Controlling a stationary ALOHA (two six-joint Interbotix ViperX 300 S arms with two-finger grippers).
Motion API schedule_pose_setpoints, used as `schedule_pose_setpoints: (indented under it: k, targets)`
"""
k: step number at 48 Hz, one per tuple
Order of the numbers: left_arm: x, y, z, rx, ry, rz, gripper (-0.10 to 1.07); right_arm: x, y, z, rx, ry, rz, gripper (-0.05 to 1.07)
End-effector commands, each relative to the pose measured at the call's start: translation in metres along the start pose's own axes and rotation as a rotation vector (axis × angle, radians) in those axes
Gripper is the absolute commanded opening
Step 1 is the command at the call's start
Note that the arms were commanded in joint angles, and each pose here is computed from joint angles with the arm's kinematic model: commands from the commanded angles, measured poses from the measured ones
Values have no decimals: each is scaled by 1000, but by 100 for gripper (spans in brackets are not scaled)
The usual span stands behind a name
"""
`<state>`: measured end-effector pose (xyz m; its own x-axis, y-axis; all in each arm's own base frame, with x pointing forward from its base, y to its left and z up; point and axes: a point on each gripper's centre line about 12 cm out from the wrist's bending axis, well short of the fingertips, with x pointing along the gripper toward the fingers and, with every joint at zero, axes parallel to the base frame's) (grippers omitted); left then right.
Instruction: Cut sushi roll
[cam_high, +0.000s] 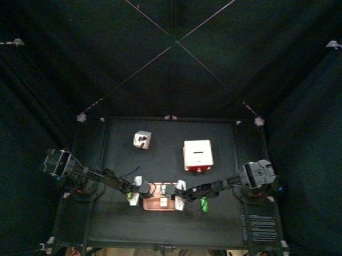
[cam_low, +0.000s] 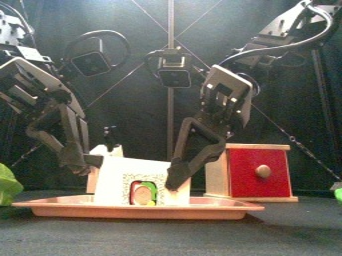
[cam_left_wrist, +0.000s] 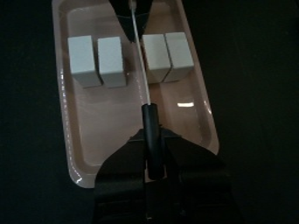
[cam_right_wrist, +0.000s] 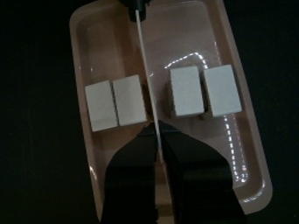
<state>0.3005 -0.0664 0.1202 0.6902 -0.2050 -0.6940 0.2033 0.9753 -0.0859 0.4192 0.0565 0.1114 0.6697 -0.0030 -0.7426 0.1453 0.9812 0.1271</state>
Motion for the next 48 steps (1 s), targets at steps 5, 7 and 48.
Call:
schedule_pose_setpoints:
  k: [5,7,48]
  targets:
    - [-6,-7,18,19,-60,-17,10,-14,1,20,13,-55,2,18]
    - [-7,-7,20,19,-65,-16,10,-15,0,22,14,-60,-3,18]
    - [-24,-1,47,-18,-162,-1,9,-51,-6,51,0,-150,-42,18]
